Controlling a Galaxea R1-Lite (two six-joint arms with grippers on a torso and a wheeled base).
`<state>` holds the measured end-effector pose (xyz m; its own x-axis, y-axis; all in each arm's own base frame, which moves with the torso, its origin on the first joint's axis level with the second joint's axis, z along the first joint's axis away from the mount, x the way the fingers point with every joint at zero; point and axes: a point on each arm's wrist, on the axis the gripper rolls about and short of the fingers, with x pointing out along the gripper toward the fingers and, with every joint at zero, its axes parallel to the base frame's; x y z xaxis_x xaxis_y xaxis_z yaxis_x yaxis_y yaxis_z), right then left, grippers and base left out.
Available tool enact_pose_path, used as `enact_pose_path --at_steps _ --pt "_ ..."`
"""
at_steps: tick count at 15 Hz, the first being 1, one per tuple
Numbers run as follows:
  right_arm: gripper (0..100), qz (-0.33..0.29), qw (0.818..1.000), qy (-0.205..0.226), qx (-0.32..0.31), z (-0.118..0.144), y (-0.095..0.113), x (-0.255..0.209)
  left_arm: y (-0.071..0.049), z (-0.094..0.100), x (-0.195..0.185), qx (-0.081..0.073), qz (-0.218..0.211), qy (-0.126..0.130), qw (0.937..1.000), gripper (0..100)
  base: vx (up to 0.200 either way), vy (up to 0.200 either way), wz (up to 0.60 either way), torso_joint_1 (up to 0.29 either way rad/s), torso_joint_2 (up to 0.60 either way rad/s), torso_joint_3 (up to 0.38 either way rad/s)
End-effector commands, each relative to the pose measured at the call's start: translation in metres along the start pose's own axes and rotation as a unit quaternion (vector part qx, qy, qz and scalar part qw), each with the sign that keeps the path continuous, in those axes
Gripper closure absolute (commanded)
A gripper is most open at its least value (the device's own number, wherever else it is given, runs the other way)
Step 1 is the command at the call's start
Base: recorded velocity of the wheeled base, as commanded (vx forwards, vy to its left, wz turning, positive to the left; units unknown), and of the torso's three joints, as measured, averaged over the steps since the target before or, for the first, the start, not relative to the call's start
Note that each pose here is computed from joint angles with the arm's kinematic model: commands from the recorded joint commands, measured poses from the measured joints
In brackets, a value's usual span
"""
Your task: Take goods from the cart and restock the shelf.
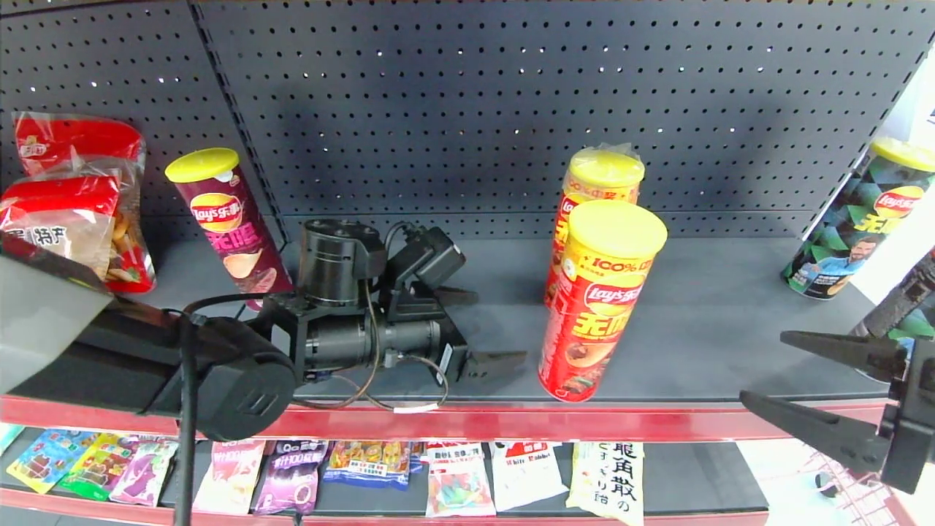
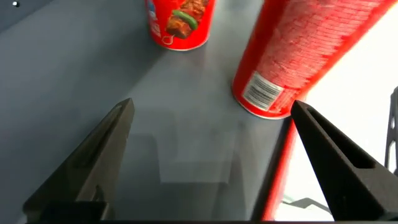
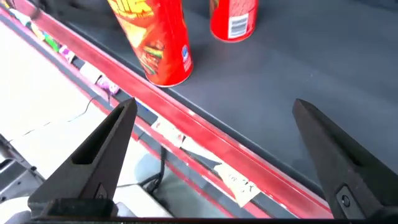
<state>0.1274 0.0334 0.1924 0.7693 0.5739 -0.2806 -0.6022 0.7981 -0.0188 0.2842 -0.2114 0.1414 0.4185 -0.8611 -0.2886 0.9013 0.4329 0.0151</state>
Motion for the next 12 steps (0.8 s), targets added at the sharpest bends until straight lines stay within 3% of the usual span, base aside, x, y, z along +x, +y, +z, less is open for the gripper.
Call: enact_pose_path --at_steps 1,12 --pt "0 -0.007 1.000 -0.019 -0.006 0.002 0.003 -0.010 0.001 -0.006 0.010 -0.003 -0.005 0.008 1.0000 0 0.000 0.000 0.00 0.000 0.00 0.000" --pt "0 -0.021 0.999 -0.025 0.001 0.004 0.004 -0.013 0.003 0.005 0.037 0.006 -0.018 -0.002 0.9998 0 0.000 0.000 0.00 0.000 0.00 0.000"
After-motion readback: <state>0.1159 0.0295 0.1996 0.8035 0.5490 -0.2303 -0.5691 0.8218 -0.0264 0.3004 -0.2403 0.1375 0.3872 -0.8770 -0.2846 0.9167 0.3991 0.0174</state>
